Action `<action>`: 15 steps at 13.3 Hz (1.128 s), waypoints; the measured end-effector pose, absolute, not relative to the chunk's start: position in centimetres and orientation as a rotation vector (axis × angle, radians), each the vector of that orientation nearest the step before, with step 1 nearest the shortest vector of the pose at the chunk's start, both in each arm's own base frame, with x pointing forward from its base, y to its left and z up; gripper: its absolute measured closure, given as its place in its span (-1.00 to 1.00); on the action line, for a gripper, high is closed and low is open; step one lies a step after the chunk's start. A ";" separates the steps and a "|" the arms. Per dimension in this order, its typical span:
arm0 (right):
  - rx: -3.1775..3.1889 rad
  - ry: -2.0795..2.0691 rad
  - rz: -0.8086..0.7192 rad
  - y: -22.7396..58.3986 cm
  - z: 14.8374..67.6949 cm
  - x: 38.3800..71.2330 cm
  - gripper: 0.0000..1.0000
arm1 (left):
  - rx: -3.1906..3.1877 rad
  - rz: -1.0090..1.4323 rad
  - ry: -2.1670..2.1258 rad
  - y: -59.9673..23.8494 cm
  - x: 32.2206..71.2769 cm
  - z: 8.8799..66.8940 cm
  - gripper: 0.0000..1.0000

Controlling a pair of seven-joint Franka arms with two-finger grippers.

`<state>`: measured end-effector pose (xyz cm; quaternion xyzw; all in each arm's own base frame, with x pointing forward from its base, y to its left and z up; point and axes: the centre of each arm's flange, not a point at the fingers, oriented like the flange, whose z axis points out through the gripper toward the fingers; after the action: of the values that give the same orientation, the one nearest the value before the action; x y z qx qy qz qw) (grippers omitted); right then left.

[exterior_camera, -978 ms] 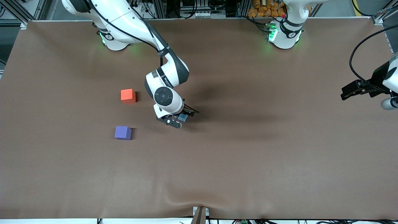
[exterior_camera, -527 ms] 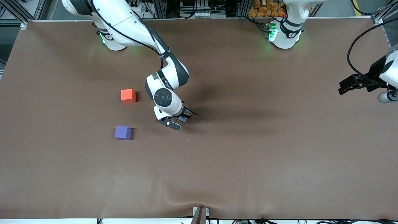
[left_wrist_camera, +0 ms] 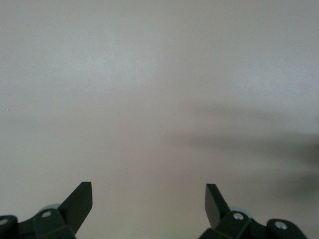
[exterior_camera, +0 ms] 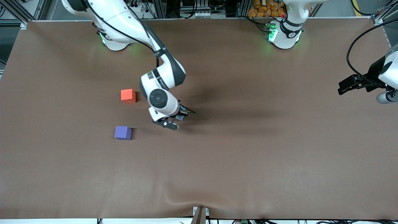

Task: Place blue block between orange and purple blocks
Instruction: 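Carry the blue cube with the right gripper between orange and purple cubes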

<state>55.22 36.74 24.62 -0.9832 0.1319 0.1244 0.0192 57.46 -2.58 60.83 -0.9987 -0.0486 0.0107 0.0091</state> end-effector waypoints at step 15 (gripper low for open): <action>-3.079 -0.151 0.363 10.0 21.4 55.4 -0.15 | -3.141 0.010 -0.176 -2.1 57.1 61.7 -1.00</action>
<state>55.37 9.98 21.43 -0.9917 -0.0488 0.1171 0.0189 57.06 -2.09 61.68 -0.9984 -0.0559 0.0033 -0.0020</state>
